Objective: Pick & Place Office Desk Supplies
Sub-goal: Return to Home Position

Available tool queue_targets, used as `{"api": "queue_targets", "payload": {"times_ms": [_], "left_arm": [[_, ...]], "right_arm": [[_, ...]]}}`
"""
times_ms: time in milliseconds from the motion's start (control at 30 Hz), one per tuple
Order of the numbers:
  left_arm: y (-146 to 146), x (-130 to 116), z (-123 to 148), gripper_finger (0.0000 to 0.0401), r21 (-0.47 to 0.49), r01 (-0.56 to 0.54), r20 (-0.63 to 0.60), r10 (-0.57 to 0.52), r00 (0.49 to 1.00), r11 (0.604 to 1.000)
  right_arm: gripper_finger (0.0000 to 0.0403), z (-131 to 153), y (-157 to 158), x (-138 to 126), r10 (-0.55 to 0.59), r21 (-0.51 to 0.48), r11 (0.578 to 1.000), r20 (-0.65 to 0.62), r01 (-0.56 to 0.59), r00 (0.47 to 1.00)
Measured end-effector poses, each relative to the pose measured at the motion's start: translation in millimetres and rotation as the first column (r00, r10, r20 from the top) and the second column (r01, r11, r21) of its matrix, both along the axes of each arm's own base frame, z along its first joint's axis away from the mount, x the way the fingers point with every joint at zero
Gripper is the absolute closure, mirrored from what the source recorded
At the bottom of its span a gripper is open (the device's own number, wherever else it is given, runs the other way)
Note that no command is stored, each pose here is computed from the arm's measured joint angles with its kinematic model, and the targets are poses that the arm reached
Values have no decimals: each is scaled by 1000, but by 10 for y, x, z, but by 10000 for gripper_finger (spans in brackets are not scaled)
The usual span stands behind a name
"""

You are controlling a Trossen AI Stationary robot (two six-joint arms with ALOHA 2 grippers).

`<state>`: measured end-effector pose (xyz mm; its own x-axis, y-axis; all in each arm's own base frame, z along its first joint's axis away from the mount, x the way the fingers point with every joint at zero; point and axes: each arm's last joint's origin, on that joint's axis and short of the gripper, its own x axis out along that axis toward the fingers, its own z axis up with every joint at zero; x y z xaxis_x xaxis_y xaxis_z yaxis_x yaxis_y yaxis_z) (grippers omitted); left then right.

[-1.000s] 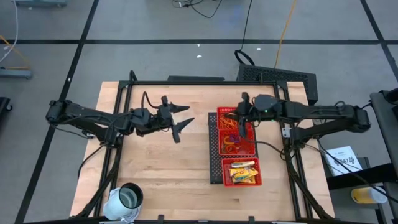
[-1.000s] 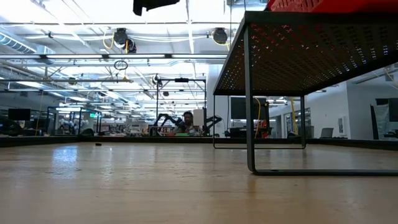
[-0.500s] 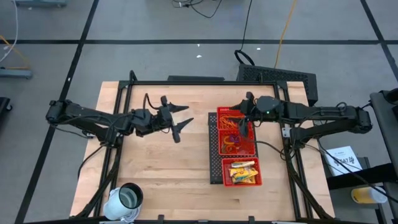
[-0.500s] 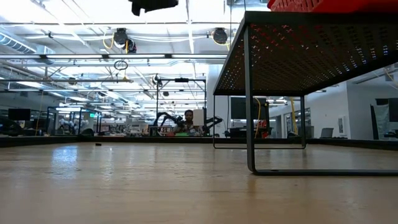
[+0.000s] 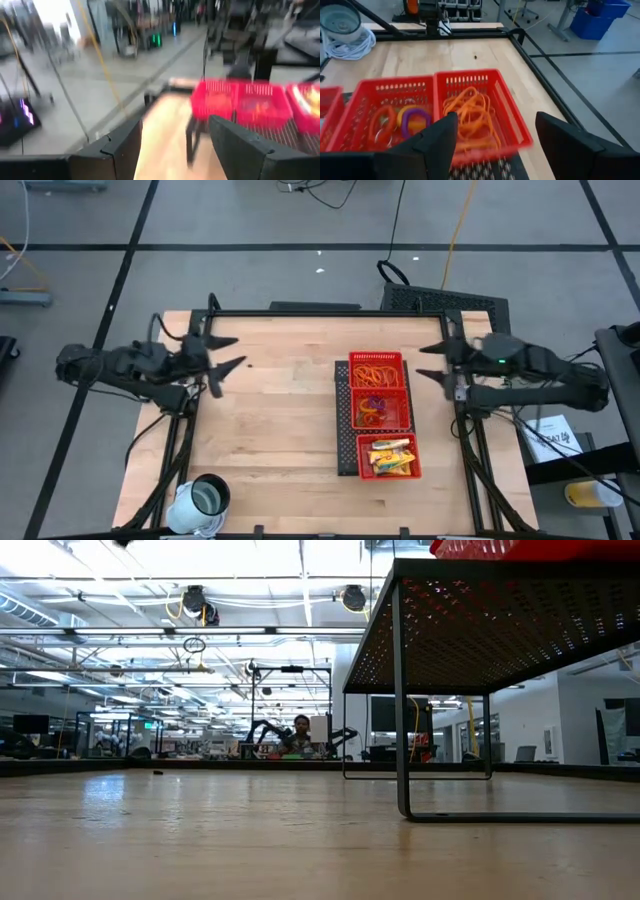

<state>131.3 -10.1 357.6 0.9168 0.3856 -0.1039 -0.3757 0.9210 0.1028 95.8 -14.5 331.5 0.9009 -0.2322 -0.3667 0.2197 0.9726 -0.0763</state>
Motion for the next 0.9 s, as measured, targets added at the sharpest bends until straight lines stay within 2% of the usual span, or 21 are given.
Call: {"api": "queue_targets", "payload": {"times_ms": [67, 167, 433, 567, 700, 900], "left_arm": [[20, -98, -100, 162, -64, -15, -58, 11, 998, 998], [21, -105, -313, 162, -106, -33, -109, 22, 994, 994], [-7, 32, -898, 162, -128, -36, -86, 25, 996, 991], [-4, 9, -1136, 162, -139, -23, -53, 16, 998, 990], [7, -77, -1304, 162, -172, 1, -3, -2, 1000, 985], [7, -173, -1439, 162, -186, 91, 75, -79, 994, 978]], "right_arm": [[145, -6, 12, -150, -28, 26, 999, 30, 28, 999], [148, -65, 24, -300, -70, 80, 995, 101, 62, 992], [142, -492, 28, -288, -47, 64, 998, 330, 27, 943], [146, -645, 64, -307, 65, 55, 994, 374, -93, 925], [148, -734, 105, -338, 187, 37, 974, 430, -224, 883], [143, -888, 101, -284, 188, 44, 972, 440, -230, 878]]}}
